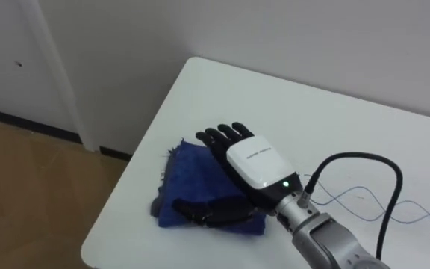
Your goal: Wipe table
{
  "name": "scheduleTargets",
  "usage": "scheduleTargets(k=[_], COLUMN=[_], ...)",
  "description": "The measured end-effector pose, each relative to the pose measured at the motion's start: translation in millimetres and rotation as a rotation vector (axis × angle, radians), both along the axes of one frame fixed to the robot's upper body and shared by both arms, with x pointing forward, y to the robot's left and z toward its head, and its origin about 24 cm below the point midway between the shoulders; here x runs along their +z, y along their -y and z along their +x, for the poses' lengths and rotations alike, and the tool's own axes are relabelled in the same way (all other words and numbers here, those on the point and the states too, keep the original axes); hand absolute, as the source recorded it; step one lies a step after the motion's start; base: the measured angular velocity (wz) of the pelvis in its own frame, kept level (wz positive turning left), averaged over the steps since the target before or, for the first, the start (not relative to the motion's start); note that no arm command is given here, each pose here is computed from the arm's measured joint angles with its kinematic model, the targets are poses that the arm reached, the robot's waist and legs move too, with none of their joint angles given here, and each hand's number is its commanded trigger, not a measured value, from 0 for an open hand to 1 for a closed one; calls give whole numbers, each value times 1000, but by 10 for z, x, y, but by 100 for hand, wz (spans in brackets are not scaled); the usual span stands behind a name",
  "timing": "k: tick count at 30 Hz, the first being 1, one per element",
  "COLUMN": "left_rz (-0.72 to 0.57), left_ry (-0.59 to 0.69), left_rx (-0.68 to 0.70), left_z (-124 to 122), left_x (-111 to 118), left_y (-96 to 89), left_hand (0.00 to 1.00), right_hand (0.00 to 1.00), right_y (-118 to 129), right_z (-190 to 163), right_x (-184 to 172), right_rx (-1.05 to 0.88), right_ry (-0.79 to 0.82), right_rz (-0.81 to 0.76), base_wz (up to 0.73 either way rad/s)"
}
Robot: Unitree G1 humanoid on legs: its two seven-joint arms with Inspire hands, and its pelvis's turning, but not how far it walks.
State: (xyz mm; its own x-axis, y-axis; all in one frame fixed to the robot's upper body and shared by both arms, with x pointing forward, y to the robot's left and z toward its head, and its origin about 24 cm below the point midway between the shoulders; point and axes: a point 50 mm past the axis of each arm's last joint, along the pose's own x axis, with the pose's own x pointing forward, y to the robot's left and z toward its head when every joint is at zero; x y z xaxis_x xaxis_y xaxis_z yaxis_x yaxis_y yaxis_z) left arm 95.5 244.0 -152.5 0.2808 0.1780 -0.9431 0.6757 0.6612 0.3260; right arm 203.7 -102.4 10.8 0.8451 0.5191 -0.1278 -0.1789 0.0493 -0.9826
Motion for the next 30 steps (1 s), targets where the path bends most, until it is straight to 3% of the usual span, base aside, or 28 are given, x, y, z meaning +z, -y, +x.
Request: scheduleTargets(k=[20, 22, 23, 30], left_rz=[-12, -18, -19, -20], left_ry=[44, 64, 69, 77], left_rx=[-2, -8, -10, -13], left_z=[97, 142, 152, 152], left_x=[34, 51, 56, 65], left_y=[25, 41, 46, 52], left_hand=[0, 0, 0, 0], right_hand=[0, 50, 98, 100], right_y=[31, 57, 61, 92], right_z=[-166, -167, -167, -142], right_x=[-122, -136, -140, -118], right_rx=[37, 32, 32, 6], right_ry=[-26, -32, -34, -15], right_rz=[-57, -64, -66, -56], base_wz=[0, 2, 6, 4])
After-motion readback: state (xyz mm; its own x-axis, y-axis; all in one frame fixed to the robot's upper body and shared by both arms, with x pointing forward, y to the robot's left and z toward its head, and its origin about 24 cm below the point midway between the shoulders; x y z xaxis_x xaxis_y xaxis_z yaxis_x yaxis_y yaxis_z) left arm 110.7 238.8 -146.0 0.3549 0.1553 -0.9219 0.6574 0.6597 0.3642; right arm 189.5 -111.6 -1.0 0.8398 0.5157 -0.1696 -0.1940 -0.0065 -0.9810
